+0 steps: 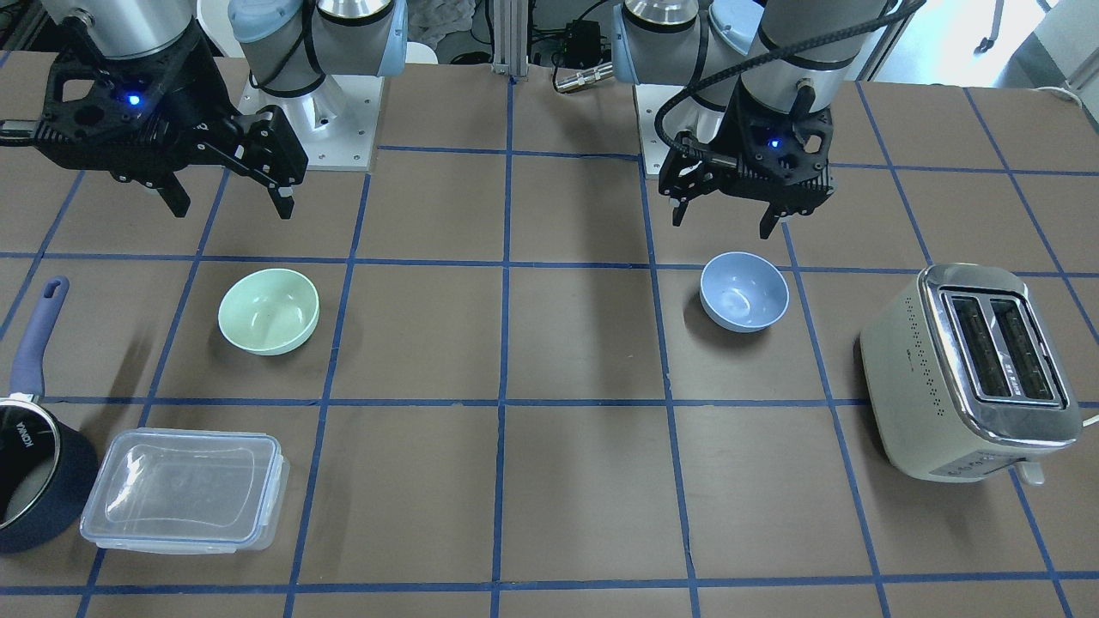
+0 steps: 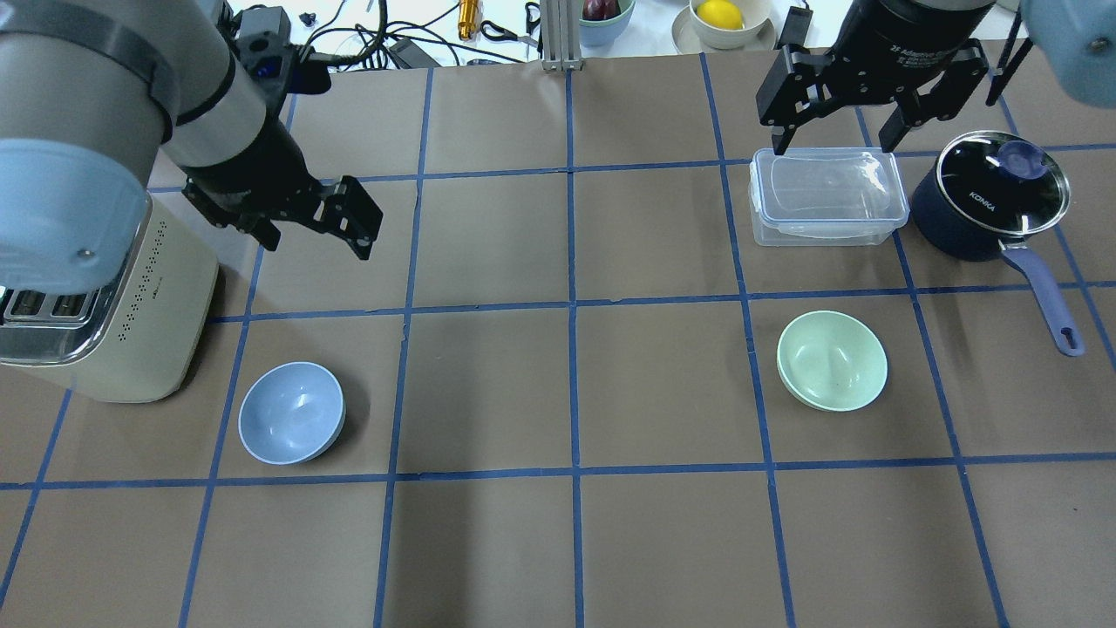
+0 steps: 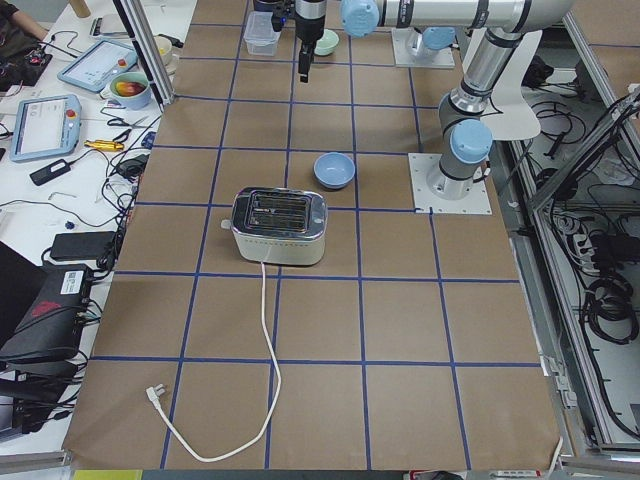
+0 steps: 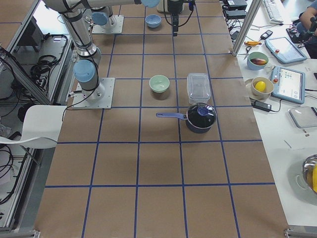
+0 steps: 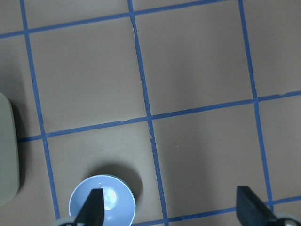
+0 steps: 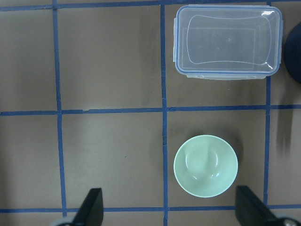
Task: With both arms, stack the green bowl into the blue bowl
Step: 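Lower the left gripper onto the rim of the light blue bowl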
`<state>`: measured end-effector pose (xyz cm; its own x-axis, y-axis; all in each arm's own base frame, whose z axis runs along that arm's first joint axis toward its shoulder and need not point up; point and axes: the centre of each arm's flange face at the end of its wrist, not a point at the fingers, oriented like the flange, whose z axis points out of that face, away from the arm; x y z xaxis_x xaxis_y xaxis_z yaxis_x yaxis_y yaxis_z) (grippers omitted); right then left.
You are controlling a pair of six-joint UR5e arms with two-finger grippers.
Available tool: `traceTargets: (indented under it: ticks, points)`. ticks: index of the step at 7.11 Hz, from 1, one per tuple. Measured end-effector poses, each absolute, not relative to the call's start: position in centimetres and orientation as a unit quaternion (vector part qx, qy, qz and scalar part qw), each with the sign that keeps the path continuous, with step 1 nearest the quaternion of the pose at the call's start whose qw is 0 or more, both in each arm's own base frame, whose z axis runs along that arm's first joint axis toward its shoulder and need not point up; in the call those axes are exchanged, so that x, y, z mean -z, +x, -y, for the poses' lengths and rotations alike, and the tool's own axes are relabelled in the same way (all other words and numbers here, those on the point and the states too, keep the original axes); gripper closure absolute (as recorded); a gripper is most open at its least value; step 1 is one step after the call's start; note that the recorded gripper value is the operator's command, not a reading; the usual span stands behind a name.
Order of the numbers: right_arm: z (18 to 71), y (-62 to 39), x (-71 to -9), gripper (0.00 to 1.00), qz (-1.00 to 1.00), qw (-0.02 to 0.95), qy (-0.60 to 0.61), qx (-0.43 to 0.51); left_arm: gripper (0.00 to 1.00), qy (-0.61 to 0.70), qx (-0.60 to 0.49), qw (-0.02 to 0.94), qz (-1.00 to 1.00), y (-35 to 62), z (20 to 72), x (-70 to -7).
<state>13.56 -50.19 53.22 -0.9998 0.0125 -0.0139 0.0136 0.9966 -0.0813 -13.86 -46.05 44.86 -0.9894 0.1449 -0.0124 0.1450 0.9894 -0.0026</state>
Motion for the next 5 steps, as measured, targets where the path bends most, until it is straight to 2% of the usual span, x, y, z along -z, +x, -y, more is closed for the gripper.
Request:
traceTargets:
  ticks: [2, 5]
  points:
    - [50.2, 13.5, -53.2, 0.00, -0.999, 0.005, 0.007, 0.040, 0.00, 0.023, -0.063, 0.031, -0.997, -8.5, 45.1, -37.4]
    - [50.2, 13.4, -53.1, 0.00, -0.999, 0.004, 0.007, 0.038, 0.00, -0.022, -0.054, 0.030, -0.998, -5.2, 43.5, -26.6]
